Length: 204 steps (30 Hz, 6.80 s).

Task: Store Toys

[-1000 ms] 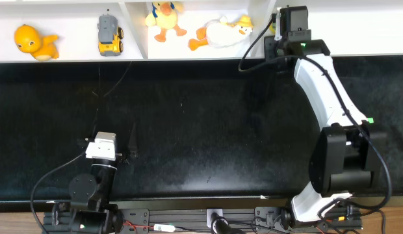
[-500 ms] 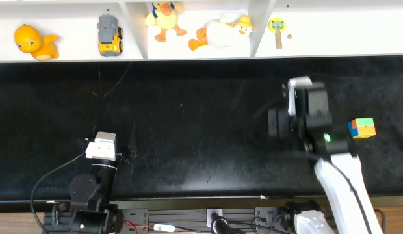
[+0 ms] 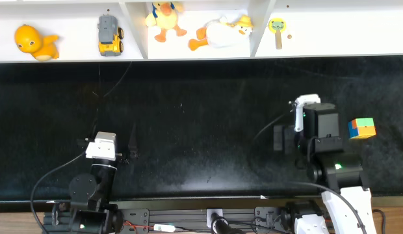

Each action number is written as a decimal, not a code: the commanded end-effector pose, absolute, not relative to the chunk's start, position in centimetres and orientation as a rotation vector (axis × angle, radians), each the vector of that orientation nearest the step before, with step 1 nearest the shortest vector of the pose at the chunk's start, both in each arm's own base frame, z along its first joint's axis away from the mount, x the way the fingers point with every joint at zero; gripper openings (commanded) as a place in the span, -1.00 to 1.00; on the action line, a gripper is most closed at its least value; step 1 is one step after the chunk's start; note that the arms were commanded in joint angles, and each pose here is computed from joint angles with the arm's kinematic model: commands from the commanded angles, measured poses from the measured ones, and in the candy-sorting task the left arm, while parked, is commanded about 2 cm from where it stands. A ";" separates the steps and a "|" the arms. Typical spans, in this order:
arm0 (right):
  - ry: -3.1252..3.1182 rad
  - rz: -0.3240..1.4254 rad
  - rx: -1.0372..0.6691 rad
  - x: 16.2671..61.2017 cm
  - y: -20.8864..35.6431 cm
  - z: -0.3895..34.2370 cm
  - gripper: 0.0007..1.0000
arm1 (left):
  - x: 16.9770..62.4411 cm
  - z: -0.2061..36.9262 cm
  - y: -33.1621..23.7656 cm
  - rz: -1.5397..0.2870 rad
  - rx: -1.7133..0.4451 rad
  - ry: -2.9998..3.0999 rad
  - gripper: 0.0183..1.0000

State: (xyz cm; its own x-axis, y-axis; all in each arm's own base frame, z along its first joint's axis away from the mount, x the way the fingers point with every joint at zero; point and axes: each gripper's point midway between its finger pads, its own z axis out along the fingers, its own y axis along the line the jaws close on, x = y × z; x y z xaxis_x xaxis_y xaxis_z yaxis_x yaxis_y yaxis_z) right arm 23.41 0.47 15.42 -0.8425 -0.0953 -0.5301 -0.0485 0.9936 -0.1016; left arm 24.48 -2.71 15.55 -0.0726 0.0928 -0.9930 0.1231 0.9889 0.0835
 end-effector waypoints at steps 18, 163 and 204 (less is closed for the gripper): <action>2.522 -0.401 0.165 23.9 -21.9 12.6 1.00 | 24.4 15.6 -2.7 -0.012 0.177 1.639 1.00; 1.576 -0.042 -0.028 24.7 -0.2 17.3 0.99 | 24.4 15.6 -2.7 -0.012 0.177 1.639 1.00; 1.582 -0.047 -0.019 24.7 -0.4 17.2 0.99 | 24.4 15.6 -2.7 -0.012 0.177 1.639 1.00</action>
State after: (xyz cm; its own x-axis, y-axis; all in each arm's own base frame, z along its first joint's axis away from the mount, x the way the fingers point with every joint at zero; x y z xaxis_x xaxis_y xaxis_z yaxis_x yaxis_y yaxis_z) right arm 24.65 -0.41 17.62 -0.0088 -0.0388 -0.9992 0.0178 0.9991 -0.0389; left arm 24.48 -2.71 15.56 -0.0722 0.0928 -0.9931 0.1230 0.9889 0.0835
